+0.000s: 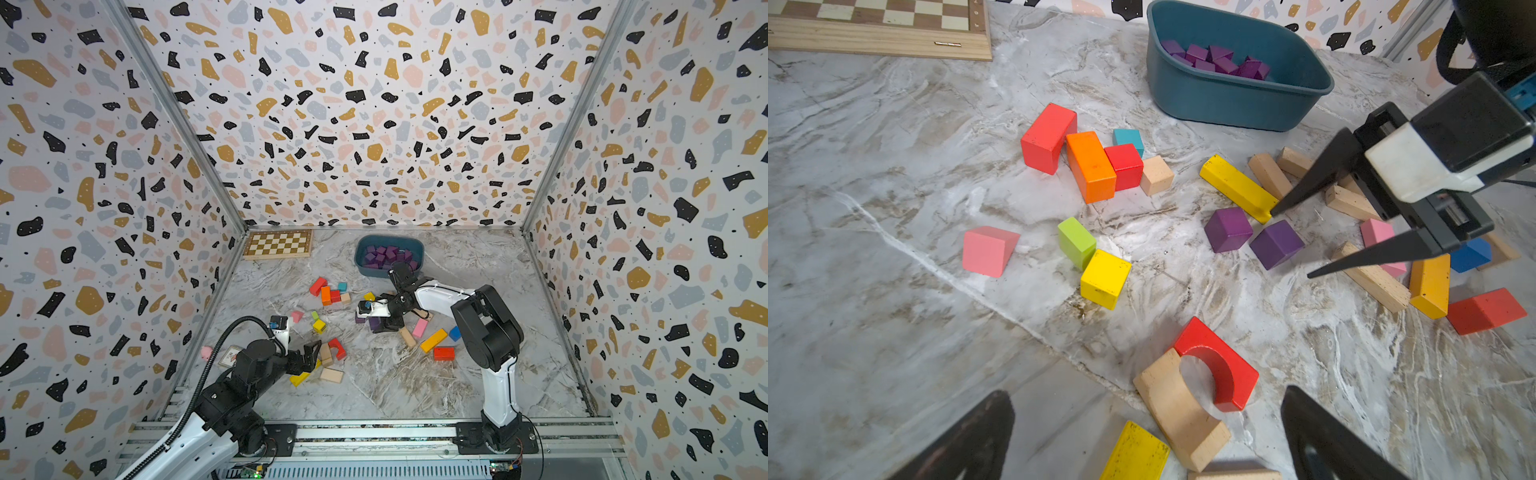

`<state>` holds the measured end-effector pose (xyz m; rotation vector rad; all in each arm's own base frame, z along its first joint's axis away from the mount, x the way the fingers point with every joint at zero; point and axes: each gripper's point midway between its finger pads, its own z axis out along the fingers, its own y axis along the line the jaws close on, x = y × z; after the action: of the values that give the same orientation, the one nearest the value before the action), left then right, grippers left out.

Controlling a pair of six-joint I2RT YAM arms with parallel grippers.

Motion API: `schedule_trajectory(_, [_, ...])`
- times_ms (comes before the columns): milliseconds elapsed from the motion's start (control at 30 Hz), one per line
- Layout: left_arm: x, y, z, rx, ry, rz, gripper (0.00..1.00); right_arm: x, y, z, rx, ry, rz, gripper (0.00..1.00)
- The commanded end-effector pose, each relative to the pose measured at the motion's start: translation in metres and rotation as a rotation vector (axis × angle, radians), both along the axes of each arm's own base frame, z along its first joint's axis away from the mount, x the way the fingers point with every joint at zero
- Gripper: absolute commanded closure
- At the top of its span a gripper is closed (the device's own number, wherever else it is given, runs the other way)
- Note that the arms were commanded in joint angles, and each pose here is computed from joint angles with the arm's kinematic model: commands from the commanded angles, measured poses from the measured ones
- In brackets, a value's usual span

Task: Pick purple bricks into the storage bin
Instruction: Pick up the building block from the center of the board.

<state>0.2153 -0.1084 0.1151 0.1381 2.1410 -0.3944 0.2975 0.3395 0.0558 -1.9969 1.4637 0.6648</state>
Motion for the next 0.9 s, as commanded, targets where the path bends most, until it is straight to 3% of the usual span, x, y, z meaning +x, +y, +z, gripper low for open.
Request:
schedule_trajectory(0, [0.001, -0.001, 0.0, 0.0, -0.016, -0.005, 0.01, 0.002, -0.001, 0.009, 0.022, -0.023, -0.013, 0.0])
schedule_trajectory(367, [0.001, -0.001, 0.001, 0.0, -0.016, -0.003, 0.01, 0.009, 0.002, 0.007, 0.005, 0.067, -0.065, 0.0])
schedule_trajectory(867, [0.002, 0.0, 0.001, 0.0, -0.016, 0.0, 0.01, 0.011, 0.006, -0.001, 0.03, 0.075, -0.141, 0.0])
